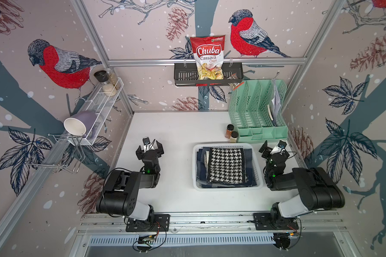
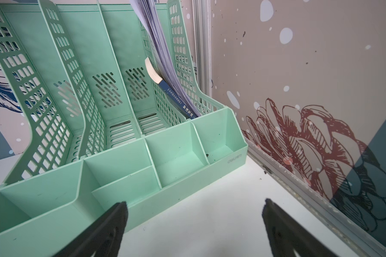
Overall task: Put the folded scarf in the basket
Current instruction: Reset both arms
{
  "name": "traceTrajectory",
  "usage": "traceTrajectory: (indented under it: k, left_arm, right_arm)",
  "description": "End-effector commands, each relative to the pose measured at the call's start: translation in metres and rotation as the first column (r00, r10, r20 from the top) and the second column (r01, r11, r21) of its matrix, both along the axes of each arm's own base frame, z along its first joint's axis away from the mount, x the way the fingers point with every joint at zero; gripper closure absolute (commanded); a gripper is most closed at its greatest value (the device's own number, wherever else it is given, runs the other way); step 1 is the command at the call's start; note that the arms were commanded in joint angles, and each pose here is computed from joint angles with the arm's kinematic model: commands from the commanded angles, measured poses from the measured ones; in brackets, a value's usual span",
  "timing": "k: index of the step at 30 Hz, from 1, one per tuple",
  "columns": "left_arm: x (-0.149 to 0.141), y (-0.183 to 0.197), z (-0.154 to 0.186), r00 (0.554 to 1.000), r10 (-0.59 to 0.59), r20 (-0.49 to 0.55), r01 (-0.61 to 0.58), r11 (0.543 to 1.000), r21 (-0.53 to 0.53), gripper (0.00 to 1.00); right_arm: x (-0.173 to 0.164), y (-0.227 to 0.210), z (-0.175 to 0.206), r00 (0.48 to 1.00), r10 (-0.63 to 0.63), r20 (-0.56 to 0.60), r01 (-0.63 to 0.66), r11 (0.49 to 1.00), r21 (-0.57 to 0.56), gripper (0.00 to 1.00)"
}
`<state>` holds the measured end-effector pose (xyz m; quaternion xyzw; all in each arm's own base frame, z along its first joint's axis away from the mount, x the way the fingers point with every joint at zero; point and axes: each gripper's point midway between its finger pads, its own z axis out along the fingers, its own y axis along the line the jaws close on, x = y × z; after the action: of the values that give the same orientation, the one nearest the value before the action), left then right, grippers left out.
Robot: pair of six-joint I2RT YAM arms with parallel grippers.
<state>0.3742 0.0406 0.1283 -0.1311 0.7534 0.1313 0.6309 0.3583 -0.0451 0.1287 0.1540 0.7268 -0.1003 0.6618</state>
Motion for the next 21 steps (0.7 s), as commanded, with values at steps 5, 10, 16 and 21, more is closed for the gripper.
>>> traceTrajectory:
  k: [5, 10, 16, 21]
  left_arm:
    - [-0.012, -0.01, 0.006, 0.995, -0.066, 0.078, 0.066, 0.998, 0.002, 0.02]
    - [-0.007, -0.011, 0.001, 0.995, -0.078, 0.069, 0.078, 0.997, 0.003, 0.02]
    - [-0.003, -0.005, -0.003, 0.997, -0.069, 0.046, 0.07, 0.997, -0.025, 0.02]
    - [-0.004, -0.005, -0.002, 0.996, -0.069, 0.051, 0.07, 0.997, -0.024, 0.02]
  right_arm:
    - [0.002, 0.0, 0.001, 1.0, 0.018, 0.007, -0.018, 0.999, 0.028, 0.0]
    - [0.002, -0.001, 0.001, 1.0, 0.018, 0.008, -0.018, 0.999, 0.028, 0.0]
    - [0.002, 0.0, 0.0, 1.0, 0.019, 0.006, -0.019, 0.999, 0.028, 0.0]
    - [0.002, 0.0, 0.001, 1.0, 0.02, 0.007, -0.02, 0.999, 0.026, 0.0]
